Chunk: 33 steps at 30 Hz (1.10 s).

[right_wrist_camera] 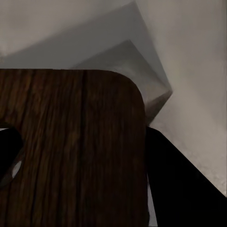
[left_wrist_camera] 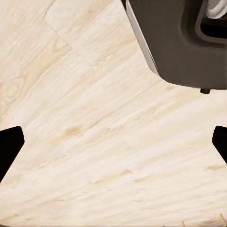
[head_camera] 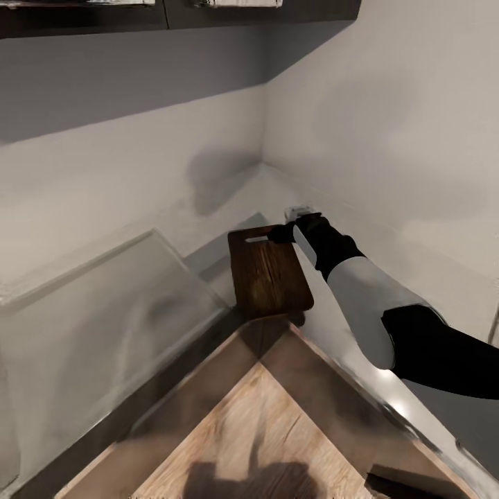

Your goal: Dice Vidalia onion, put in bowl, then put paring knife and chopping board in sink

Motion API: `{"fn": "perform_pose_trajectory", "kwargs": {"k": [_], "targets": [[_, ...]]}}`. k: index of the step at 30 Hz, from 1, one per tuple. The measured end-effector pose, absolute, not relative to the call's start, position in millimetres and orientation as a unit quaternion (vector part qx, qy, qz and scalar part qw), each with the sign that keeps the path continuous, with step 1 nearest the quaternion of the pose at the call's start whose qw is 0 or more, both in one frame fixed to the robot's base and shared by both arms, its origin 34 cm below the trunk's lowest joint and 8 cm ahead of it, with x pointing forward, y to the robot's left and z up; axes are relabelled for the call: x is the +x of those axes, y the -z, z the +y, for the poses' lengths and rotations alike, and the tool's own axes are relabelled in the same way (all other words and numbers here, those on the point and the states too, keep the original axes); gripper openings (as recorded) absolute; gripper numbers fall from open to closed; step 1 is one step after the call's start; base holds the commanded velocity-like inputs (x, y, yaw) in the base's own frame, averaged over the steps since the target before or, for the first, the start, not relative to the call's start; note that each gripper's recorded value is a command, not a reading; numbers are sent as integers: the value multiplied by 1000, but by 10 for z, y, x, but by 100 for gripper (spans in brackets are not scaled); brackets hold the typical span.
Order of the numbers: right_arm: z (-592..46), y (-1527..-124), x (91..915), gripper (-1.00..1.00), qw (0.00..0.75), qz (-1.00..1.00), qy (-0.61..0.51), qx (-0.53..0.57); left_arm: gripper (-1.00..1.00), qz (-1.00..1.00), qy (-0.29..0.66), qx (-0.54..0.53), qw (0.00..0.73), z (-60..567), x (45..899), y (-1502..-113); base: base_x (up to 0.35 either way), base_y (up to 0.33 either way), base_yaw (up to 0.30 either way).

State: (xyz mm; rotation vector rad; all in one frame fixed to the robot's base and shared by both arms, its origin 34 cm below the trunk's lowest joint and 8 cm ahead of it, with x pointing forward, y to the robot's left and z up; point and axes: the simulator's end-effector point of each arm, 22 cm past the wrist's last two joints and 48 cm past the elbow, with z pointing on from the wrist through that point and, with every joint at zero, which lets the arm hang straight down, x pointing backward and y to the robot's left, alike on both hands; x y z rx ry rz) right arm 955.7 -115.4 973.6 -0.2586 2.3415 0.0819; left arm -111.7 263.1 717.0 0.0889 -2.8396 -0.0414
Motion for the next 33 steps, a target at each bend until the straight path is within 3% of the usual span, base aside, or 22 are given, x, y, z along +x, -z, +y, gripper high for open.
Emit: {"fn": "perform_pose_trajectory", "kwargs": {"k": [33], "targets": [[-1107,-10177,9557,-100,407,906,-40,-105,100,-992,15,31,124,2655,-964,-7059,-312,87,0]]}}
